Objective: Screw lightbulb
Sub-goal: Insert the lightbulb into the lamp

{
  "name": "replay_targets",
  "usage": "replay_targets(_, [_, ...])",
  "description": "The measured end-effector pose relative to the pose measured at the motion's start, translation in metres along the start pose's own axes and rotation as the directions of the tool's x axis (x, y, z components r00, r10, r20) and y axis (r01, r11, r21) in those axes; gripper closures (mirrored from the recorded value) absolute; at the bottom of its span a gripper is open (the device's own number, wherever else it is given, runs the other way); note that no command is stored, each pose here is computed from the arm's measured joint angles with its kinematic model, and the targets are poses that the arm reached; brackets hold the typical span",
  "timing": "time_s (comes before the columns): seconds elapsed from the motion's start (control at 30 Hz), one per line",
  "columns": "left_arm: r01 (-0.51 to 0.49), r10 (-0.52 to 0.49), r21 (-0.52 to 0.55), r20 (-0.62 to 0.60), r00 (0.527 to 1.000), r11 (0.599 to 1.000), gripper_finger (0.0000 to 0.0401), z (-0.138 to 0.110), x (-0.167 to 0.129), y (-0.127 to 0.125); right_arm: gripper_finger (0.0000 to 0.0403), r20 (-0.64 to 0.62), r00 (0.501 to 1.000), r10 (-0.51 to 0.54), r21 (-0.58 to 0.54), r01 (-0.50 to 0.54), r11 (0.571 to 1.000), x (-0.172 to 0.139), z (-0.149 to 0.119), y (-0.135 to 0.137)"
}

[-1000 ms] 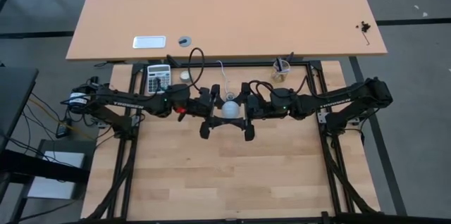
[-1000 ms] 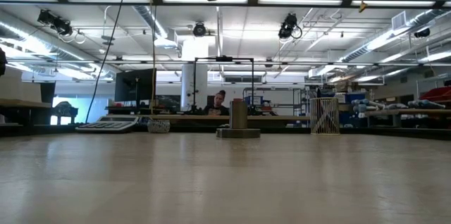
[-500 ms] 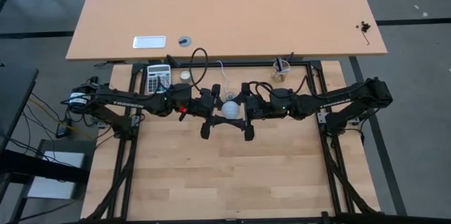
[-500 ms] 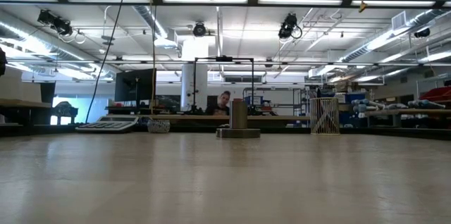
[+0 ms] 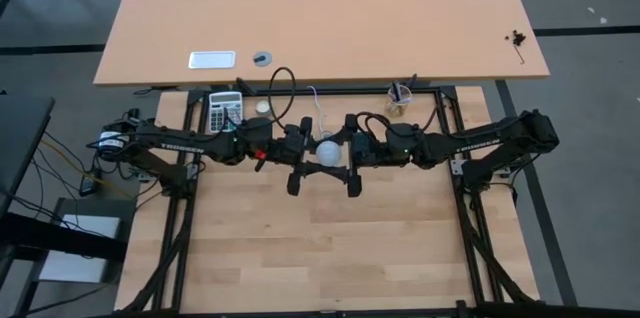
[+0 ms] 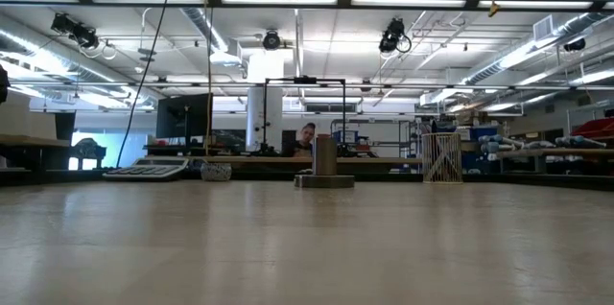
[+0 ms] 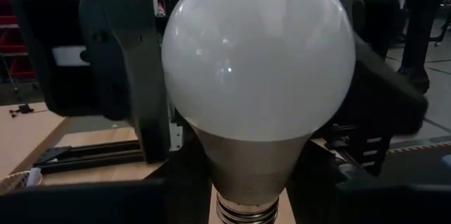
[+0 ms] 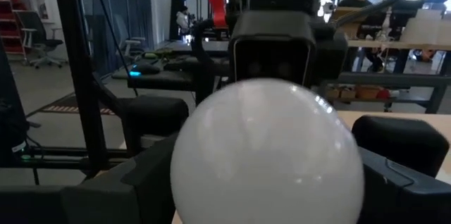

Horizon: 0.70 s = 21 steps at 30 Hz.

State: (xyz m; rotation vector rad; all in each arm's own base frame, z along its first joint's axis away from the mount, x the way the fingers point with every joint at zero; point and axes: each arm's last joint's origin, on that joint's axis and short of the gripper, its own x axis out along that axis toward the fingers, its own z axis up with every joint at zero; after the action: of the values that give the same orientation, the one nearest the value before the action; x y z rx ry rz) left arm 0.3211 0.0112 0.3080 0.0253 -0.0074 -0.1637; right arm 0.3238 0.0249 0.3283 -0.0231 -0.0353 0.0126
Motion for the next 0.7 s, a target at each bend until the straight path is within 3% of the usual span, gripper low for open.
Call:
replay_targets(0.23, [0.004, -0.004, -0.008, -0.018, 1.0, 1.0, 0.0268, -0.009, 0.001, -0.003, 0.01, 0.039, 0.999, 0.009, -0.001, -0.009, 1.0, -0.005, 0.008, 0.0])
replay_targets(0.43, [-0.052, 0.052, -0.008, -0.009, 0.999, 0.999, 0.0268, -0.023, -0.004, 0.001, 0.0102, 0.097, 0.995, 0.02, -0.027, -0.017, 0.999, -0.009, 0.018, 0.001])
replay_targets(0.7, [-0.113, 0.112, -0.008, -0.028, 0.993, 0.994, 0.0268, -0.035, -0.013, 0.015, 0.0136, 0.104, 0.995, -0.008, -0.058, 0.014, 0.998, -0.027, 0.034, -0.007])
